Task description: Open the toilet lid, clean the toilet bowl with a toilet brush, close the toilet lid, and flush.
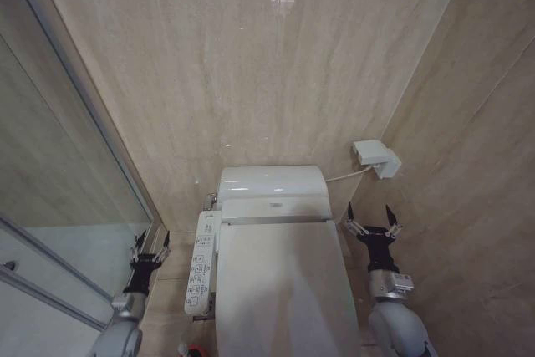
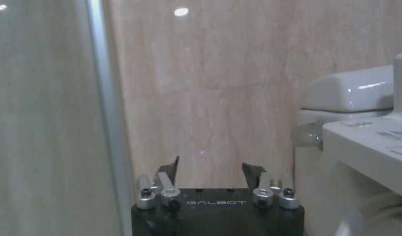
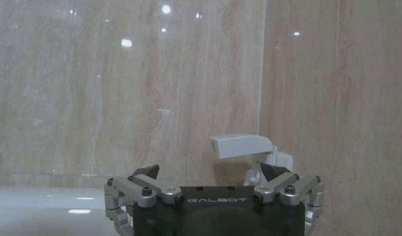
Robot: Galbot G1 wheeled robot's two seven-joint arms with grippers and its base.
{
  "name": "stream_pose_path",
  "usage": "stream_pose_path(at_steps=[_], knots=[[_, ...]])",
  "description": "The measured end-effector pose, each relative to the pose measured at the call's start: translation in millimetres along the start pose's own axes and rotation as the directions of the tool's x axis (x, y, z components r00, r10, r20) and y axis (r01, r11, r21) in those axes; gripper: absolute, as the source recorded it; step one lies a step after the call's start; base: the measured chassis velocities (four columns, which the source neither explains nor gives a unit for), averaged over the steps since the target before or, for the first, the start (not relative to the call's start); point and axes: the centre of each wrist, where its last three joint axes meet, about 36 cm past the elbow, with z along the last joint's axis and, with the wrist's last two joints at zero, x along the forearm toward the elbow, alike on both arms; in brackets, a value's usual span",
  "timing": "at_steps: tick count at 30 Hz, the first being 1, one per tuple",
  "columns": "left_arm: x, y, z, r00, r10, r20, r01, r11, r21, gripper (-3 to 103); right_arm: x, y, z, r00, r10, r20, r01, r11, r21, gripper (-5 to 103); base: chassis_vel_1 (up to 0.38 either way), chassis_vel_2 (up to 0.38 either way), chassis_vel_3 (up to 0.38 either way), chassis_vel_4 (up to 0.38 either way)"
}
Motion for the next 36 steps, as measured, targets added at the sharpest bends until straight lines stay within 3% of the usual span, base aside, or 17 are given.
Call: stream_pose_path(at_steps=[1,8,9,12,15,16,21,23,24,36], knots=[[-10.3,3.4,-0.2,1.000,0.019,0.007,-0.019,1.000,-0.016,60,0.0,0.0,0.0,1.000,0.000,0.000,0.000,1.000,0.000,100,0.000,0.000,0.000,0.000],[-51.0,16.5,-6.7,0.993,0.113,0.038,-0.109,0.990,-0.084,60,0.0,0.0,0.0,1.000,0.000,0.000,0.000,1.000,0.000,100,0.000,0.000,0.000,0.000],[-57.1,19.2,-8.0,0.990,0.133,0.042,-0.128,0.987,-0.098,33,0.0,0.0,0.0,1.000,0.000,0.000,0.000,1.000,0.000,100,0.000,0.000,0.000,0.000],[-68.2,24.8,-8.7,0.984,0.171,0.041,-0.165,0.978,-0.131,33,0.0,0.0,0.0,1.000,0.000,0.000,0.000,1.000,0.000,100,0.000,0.000,0.000,0.000],[-76.8,27.0,-3.9,0.970,0.240,0.032,-0.231,0.956,-0.181,33,0.0,0.0,0.0,1.000,0.000,0.000,0.000,1.000,0.000,100,0.000,0.000,0.000,0.000],[-81.0,27.2,-2.0,0.962,0.270,0.032,-0.258,0.946,-0.198,6,0.0,0.0,0.0,1.000,0.000,0.000,0.000,1.000,0.000,100,0.000,0.000,0.000,0.000],[-93.7,26.9,-0.5,0.943,0.332,0.037,-0.315,0.922,-0.226,6,0.0,0.0,0.0,1.000,0.000,0.000,0.000,1.000,0.000,100,0.000,0.000,0.000,0.000],[-104.7,25.2,-1.8,0.922,0.386,0.038,-0.365,0.897,-0.248,6,0.0,0.0,0.0,1.000,0.000,0.000,0.000,1.000,0.000,100,0.000,0.000,0.000,0.000],[-109.4,24.3,-2.9,0.913,0.406,0.036,-0.384,0.887,-0.257,0,0.0,0.0,0.0,1.000,0.000,0.000,0.000,1.000,0.000,100,0.000,0.000,0.000,0.000],[-126.3,17.1,-4.6,0.868,0.496,0.018,-0.468,0.829,-0.305,0,0.0,0.0,0.0,1.000,0.000,0.000,0.000,1.000,0.000,100,0.000,0.000,0.000,0.000]])
